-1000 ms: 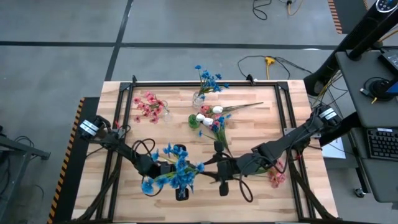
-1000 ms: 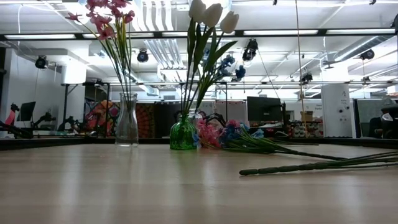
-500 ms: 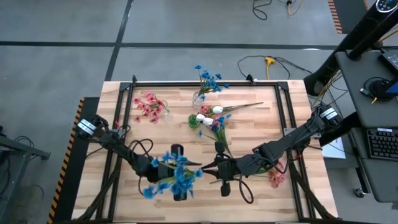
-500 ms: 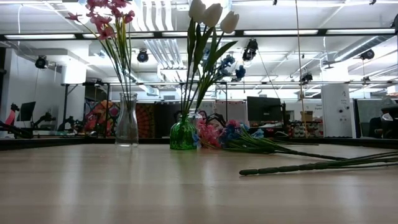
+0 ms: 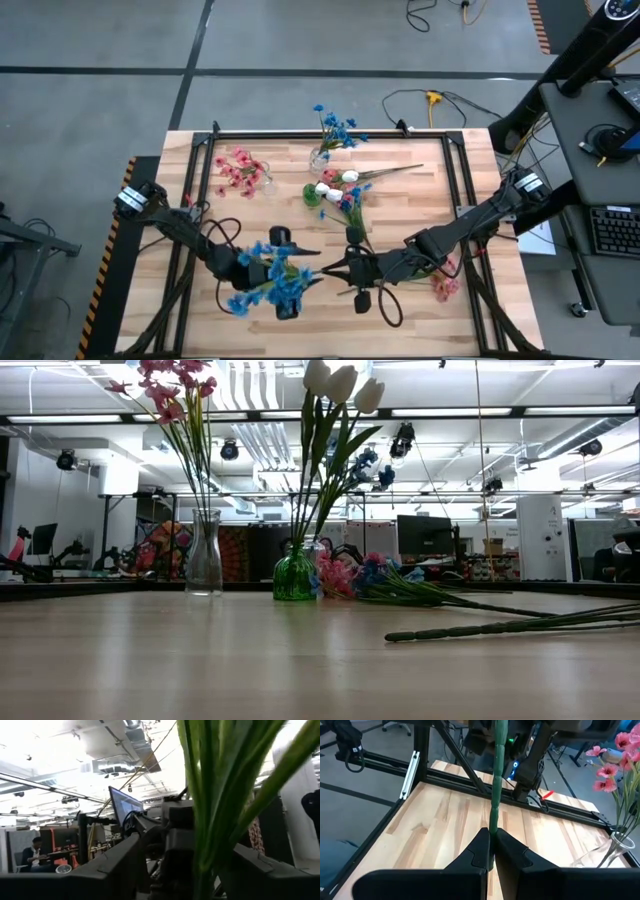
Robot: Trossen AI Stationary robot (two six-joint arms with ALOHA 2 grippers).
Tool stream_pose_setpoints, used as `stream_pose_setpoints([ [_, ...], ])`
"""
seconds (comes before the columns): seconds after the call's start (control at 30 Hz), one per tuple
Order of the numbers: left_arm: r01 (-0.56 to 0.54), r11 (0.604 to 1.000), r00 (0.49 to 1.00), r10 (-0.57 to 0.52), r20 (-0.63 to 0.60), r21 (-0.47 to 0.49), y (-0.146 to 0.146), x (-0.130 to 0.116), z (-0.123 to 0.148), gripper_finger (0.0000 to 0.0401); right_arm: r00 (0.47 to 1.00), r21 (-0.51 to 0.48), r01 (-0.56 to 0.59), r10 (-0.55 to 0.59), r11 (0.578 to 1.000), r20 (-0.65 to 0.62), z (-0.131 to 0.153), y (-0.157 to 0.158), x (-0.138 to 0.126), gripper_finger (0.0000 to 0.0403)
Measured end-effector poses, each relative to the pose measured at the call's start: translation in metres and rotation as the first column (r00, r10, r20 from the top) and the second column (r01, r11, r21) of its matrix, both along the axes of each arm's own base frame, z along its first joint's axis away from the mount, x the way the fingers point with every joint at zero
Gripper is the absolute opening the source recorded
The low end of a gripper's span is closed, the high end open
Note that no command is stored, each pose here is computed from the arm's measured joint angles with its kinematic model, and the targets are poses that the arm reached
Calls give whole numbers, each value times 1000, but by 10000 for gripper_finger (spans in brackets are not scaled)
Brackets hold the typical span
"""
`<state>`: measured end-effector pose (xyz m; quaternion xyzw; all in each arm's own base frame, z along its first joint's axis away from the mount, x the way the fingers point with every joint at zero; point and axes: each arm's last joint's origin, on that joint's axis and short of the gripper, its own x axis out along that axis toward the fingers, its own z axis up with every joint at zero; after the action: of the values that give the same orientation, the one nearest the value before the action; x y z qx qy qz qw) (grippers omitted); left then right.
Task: Sort flowers into vase by color
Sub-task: Put the right blue flowers into the right transparent vase
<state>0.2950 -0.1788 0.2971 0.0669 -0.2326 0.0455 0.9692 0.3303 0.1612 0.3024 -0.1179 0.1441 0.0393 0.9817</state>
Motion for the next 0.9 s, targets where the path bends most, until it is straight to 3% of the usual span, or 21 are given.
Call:
stream_pose_setpoints([
  [0.33,19,999,999,-18,-37,33,-8,6,10,177,1000,15,8,-8,1000,-17,-2,0,-1,13],
  [0.67,-52,999,997,52,-54,-1,-6,5,14,17,1000,28,28,-28,999,-15,-1,-1,0,13],
  [0.77,-54,999,997,54,-57,-4,-6,4,14,8,999,17,35,-35,999,-12,-1,-1,-1,19],
  [0.9,-102,994,992,100,-72,-30,-4,3,15,6,999,20,34,-34,999,-8,1,-2,-2,59],
])
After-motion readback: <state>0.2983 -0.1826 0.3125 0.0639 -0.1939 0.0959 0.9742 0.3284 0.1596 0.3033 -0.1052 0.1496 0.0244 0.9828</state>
